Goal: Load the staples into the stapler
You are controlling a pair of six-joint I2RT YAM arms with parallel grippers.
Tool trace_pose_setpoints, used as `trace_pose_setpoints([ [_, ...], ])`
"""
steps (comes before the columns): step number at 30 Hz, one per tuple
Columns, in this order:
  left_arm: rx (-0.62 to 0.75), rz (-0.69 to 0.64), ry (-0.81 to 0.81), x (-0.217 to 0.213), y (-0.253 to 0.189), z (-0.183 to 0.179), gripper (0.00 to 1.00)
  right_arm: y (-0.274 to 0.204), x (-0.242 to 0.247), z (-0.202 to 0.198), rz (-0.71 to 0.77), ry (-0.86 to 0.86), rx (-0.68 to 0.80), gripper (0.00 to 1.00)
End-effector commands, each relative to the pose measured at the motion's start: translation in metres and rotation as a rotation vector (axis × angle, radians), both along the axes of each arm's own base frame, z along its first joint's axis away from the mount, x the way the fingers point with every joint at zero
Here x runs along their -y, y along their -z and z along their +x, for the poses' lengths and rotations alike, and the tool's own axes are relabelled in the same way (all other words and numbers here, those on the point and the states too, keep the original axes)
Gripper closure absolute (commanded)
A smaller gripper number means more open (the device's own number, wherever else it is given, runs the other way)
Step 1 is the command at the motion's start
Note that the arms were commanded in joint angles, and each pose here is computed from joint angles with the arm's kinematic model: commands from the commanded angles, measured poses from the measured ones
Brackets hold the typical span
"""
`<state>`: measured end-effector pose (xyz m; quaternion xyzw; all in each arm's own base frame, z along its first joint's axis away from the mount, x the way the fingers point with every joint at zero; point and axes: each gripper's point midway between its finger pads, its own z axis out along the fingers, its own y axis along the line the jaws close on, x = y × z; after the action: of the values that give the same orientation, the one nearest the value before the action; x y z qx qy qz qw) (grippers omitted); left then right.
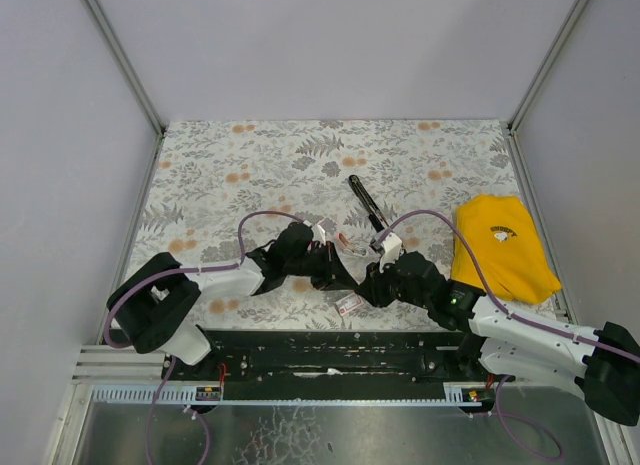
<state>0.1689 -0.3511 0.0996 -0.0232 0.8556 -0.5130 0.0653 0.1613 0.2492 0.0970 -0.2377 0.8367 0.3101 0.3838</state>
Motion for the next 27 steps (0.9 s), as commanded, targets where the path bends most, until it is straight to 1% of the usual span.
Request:
trace_pose_setpoints([
  [1,-0.011,-0.075,0.091,0.008,-0.015,-0.02,0.93,-0.028,-0.008,0.02,0.09,0.056,0.101,0.74],
  [5,-0.001,-0.071,0.079,0.008,-0.014,-0.017,0.94,-0.026,-0.007,0.022,0.083,0.068,0.101,0.74],
  [10,0.033,-0.014,0.054,0.003,-0.005,-0.006,0.95,-0.024,-0.013,0.03,0.08,0.077,0.12,0.73],
  [15,0.077,0.031,0.006,-0.015,-0.001,0.021,0.95,-0.02,-0.028,0.041,0.074,0.058,0.138,0.73],
  [18,0.123,0.112,-0.042,-0.038,0.004,0.043,0.95,-0.019,-0.038,0.051,0.073,0.056,0.163,0.73],
  [22,0.198,0.232,-0.112,-0.073,0.002,0.072,0.87,-0.018,-0.054,0.065,0.059,0.046,0.197,0.73],
  [24,0.227,0.273,-0.163,-0.093,-0.002,0.085,0.81,-0.016,-0.061,0.073,0.052,0.045,0.212,0.74],
  [27,0.262,0.294,-0.24,-0.123,-0.014,0.102,0.69,-0.01,-0.07,0.085,0.036,0.048,0.236,0.74],
])
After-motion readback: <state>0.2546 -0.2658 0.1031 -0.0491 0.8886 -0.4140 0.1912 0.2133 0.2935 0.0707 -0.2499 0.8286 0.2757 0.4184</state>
